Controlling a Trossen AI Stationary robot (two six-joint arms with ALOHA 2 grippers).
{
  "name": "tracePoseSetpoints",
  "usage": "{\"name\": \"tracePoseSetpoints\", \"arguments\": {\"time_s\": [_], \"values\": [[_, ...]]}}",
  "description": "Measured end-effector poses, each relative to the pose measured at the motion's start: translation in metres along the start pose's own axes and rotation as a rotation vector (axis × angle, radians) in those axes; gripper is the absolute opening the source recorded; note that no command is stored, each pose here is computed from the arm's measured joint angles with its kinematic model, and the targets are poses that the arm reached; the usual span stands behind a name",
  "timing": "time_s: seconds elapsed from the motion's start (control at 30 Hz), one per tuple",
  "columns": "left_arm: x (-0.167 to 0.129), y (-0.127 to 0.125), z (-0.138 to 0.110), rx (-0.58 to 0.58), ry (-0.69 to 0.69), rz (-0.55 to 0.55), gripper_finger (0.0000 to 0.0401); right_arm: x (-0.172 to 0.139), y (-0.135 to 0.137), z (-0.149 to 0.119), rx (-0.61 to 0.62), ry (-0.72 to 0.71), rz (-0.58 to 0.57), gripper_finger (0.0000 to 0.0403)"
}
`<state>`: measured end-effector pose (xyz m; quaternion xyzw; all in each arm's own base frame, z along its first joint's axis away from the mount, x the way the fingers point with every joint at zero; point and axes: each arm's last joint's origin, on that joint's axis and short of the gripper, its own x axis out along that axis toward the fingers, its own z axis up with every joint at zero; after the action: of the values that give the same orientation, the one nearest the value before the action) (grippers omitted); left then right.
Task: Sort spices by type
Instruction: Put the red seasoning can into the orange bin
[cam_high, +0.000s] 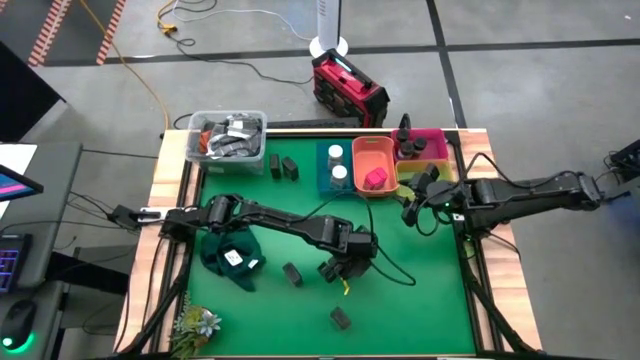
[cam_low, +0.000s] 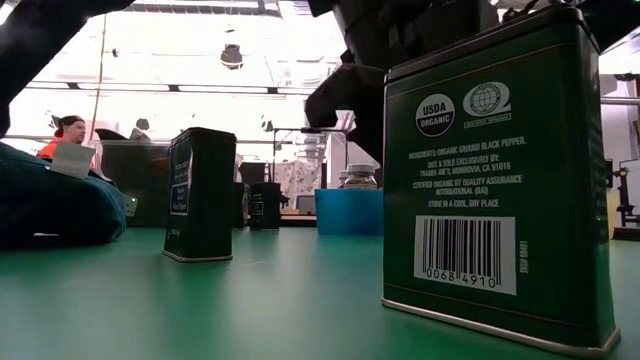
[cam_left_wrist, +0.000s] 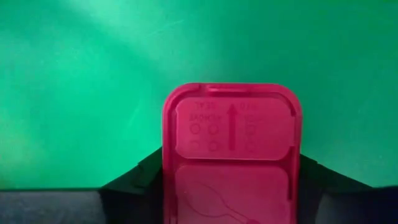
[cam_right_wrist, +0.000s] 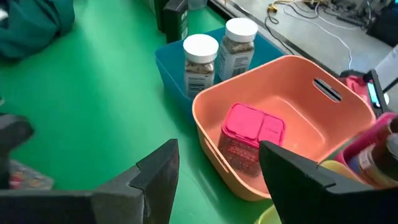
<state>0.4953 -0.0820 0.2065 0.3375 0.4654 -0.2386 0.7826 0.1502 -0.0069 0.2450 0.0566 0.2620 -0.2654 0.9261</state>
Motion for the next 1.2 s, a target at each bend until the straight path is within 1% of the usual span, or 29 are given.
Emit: {"name": "tracePoseSetpoints", "arguments": {"time_s": [0.13,0.27,0.4,0.47,0.7,0.8,0.9,1.0,1.2], "values": [[-0.013,0.017,-0.006,-0.038,0.034,0.046,0.0203,-0.010,-0.005,0.002,0.054,-0.033,0.011,0.0249],[-0.030,0.040,-0.012,-0.077,0.021,0.105,0.0207,-0.020,-0.011,0.004,0.109,-0.079,0.015,0.0249],[-0.049,0.066,-0.021,-0.121,-0.013,0.175,0.0201,-0.025,-0.016,0.001,0.133,-0.077,-0.034,0.0249],[-0.060,0.078,-0.029,-0.147,-0.012,0.196,0.0201,-0.026,-0.018,-0.002,0.128,-0.058,-0.045,0.0249],[-0.073,0.116,-0.064,-0.214,-0.024,0.283,0.0206,-0.025,-0.018,-0.003,0.124,-0.048,-0.049,0.0249],[-0.075,0.126,-0.080,-0.252,-0.031,0.273,0.0205,-0.025,-0.019,-0.003,0.126,-0.049,-0.062,0.0249],[-0.077,0.135,-0.092,-0.293,-0.061,0.259,0.0205,-0.025,-0.023,-0.005,0.134,-0.054,-0.147,0.0249],[-0.078,0.139,-0.098,-0.314,-0.075,0.252,0.0205,-0.025,-0.026,-0.006,0.128,-0.064,-0.238,0.0249],[-0.081,0.151,-0.108,-0.342,-0.103,0.306,0.0205,-0.027,-0.032,-0.006,0.143,-0.124,-0.414,0.0249]]}}
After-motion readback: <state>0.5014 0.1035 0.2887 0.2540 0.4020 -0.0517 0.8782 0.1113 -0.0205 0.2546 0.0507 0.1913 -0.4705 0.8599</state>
